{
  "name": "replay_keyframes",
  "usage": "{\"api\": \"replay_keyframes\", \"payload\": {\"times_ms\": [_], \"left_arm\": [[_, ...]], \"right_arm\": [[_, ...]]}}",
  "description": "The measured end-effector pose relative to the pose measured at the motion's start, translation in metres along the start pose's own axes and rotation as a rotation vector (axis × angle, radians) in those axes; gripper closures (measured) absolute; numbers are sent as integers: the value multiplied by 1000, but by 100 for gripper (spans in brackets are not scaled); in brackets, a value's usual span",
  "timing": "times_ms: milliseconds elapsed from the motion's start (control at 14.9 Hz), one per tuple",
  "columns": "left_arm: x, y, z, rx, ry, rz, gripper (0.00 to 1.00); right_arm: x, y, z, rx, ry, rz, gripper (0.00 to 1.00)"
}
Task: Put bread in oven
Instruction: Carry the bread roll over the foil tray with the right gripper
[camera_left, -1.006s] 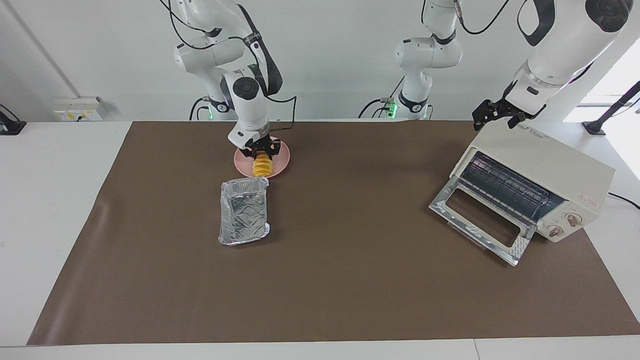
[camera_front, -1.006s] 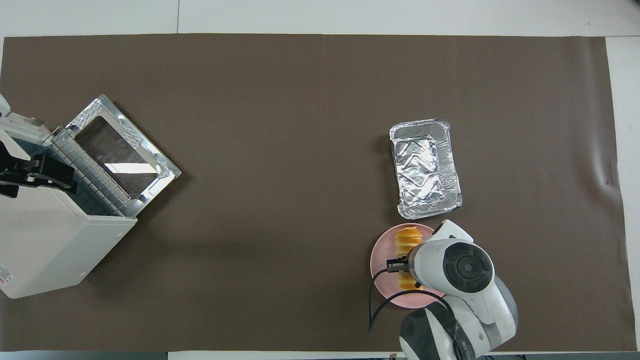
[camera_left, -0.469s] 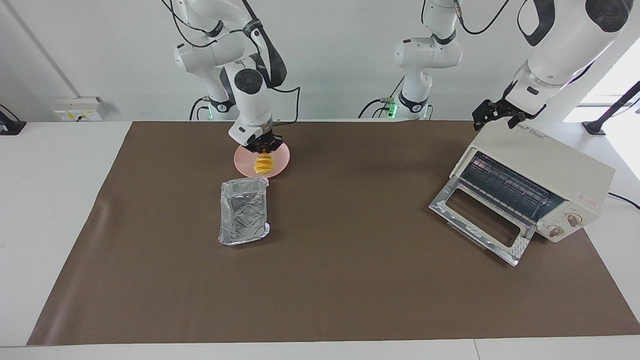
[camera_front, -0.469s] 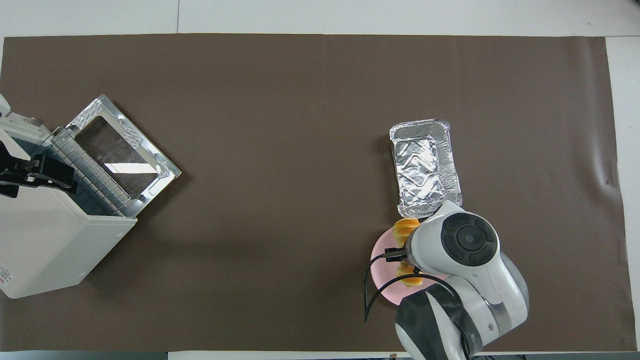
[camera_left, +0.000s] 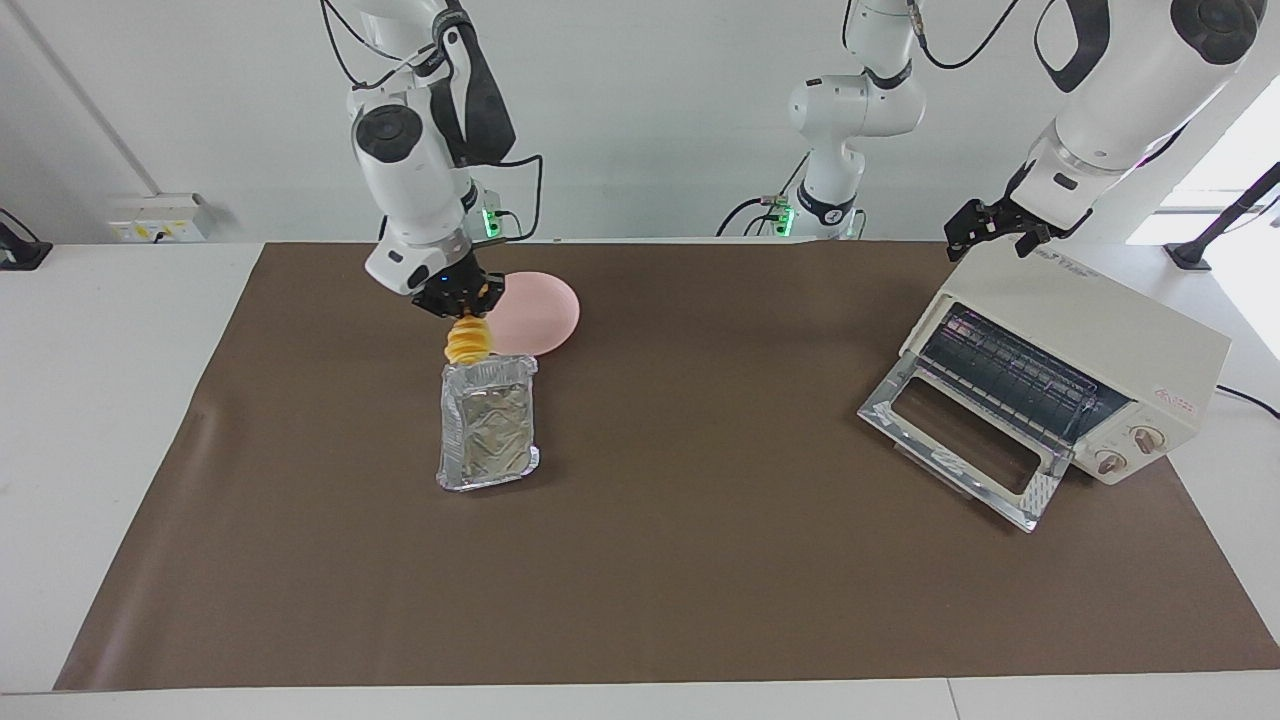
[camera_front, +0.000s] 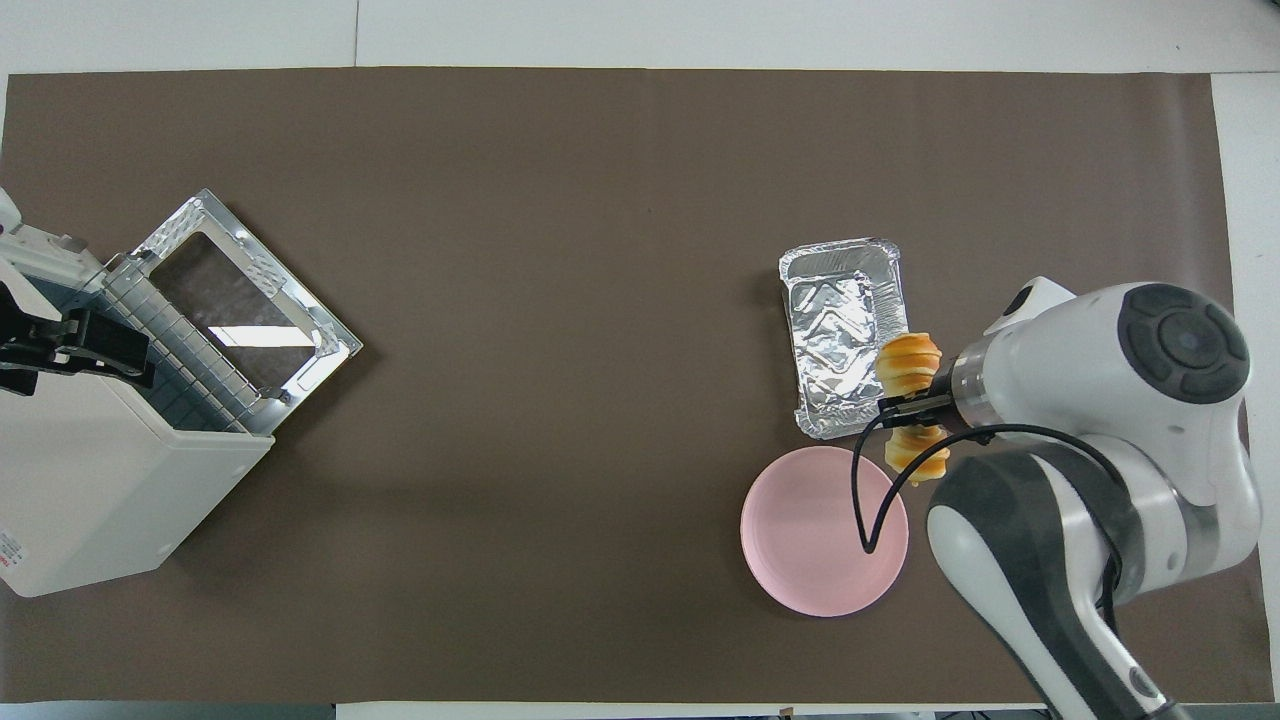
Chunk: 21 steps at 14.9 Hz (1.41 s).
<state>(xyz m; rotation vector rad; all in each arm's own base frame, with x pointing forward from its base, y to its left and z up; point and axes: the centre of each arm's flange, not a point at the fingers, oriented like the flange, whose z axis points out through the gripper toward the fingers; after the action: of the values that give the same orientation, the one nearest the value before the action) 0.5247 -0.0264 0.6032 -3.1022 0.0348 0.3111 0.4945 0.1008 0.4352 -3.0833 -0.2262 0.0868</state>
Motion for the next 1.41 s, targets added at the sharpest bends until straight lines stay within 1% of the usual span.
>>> {"api": "replay_keyframes", "payload": {"times_ms": [134,335,603,872,1073,1408], "left_arm": [[0,0,0,0,0,0,0],[0,0,0,0,0,0,0],[0,0,0,0,0,0,0],[0,0,0,0,0,0,0],[0,0,0,0,0,0,0],[0,0,0,0,0,0,0]], "right_arm": [[16,7,7,0,-10,-23,85],[42,-6,24,-4,-27,-46,85],[77,-4,44,-10,-12,-48,85],[114,-13,63,-9,-17,-62,85],[124,-25,84,-11,-19,-79,85],[132,-23,110,-13,1,-77,85]]}}
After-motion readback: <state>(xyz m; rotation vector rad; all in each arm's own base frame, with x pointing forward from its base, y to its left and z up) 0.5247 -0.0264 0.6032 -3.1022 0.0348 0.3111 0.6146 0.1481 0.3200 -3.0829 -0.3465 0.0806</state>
